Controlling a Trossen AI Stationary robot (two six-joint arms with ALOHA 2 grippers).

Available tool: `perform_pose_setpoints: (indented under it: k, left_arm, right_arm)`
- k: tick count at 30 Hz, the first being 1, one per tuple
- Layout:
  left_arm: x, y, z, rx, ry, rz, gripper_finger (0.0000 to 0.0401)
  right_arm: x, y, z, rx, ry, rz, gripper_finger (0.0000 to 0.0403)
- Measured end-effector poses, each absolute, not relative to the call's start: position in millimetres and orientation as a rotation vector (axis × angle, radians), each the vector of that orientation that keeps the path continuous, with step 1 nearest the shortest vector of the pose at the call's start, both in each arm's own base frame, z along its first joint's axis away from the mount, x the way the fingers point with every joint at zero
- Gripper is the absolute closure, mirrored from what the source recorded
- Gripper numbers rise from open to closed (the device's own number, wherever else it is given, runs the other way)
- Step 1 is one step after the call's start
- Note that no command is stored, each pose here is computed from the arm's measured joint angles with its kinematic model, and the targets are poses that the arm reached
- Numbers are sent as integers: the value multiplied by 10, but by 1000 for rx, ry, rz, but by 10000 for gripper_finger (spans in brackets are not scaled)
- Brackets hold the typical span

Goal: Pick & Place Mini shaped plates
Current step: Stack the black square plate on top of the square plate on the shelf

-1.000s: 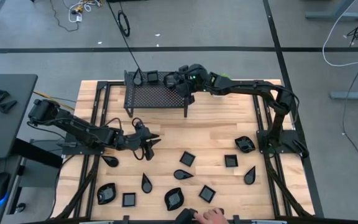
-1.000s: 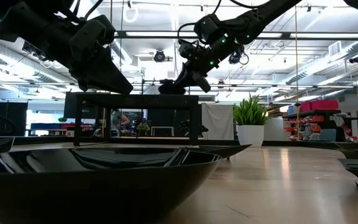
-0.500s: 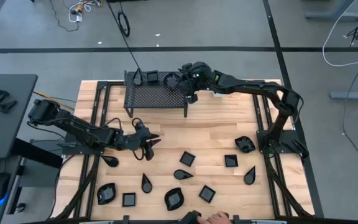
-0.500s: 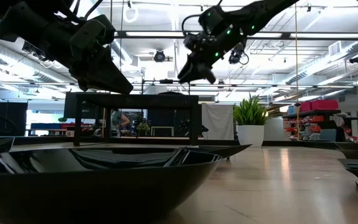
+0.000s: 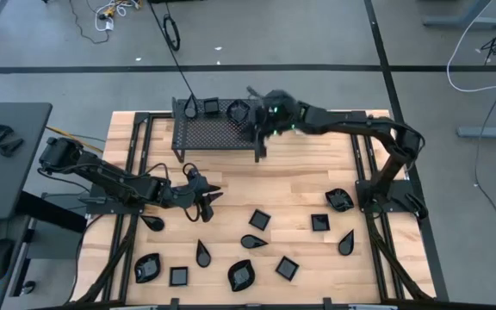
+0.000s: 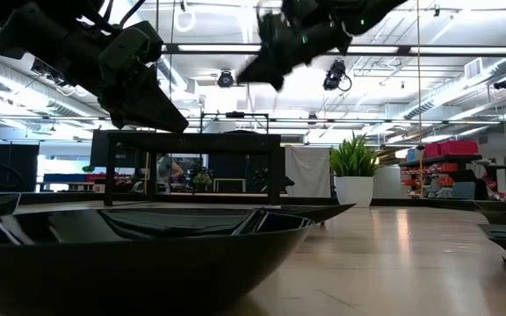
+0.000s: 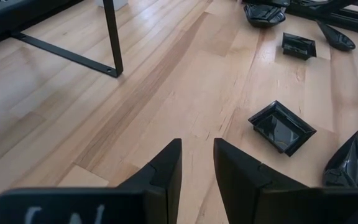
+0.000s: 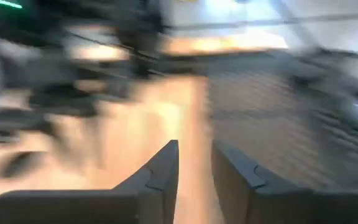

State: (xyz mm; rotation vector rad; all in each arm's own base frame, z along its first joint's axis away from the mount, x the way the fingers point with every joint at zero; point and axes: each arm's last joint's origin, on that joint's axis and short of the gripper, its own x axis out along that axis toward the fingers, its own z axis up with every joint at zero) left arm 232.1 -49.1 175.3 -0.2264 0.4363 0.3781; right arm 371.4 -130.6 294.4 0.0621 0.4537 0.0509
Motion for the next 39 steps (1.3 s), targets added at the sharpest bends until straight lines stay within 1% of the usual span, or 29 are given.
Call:
perform_pose_setpoints:
  k: [2, 6, 9, 12, 15, 19, 23, 26, 29, 33, 36, 39]
  left_arm:
    - [2321, -491, 1753, -226, 436, 378, 305]
    - [2321, -491, 1752, -226, 436, 379, 305]
    - [2321, -491, 1752, -226, 436, 379, 305]
    - [2321, -491, 1752, -226, 436, 380, 305]
    - [2321, -491, 1753, -226, 435, 380, 305]
    - [2320, -484, 1755, -219, 427, 403, 305]
    - [2323, -476, 1767, -214, 405, 434, 305]
    - [2329, -473, 1781, -212, 387, 446, 305]
    - [2339, -474, 1799, -199, 372, 439, 305]
    - [2340, -475, 1801, -203, 370, 437, 305]
    - [2340, -475, 1800, -212, 369, 438, 305]
    - [2340, -475, 1800, -221, 367, 440, 305]
  right_arm:
    - [3807, -1029, 2966, 61, 429, 154, 312]
    - [3918, -437, 2950, -47, 447, 266, 329]
    - [3913, -37, 2892, -100, 510, 348, 343]
    - [3844, 283, 2805, -107, 619, 418, 356]
    - [3738, 540, 2699, -84, 762, 418, 370]
    - [3555, 799, 2506, -55, 933, 369, 387]
    - [3378, 974, 2211, -37, 1030, 385, 398]
    - [3315, 1003, 1980, -59, 999, 411, 398]
    - [3252, 967, 1768, -159, 943, 459, 388]
    - [3166, 923, 1541, -384, 817, 552, 369]
    - [3123, 889, 1441, -464, 771, 493, 359]
    - [3089, 828, 1373, -516, 769, 442, 342]
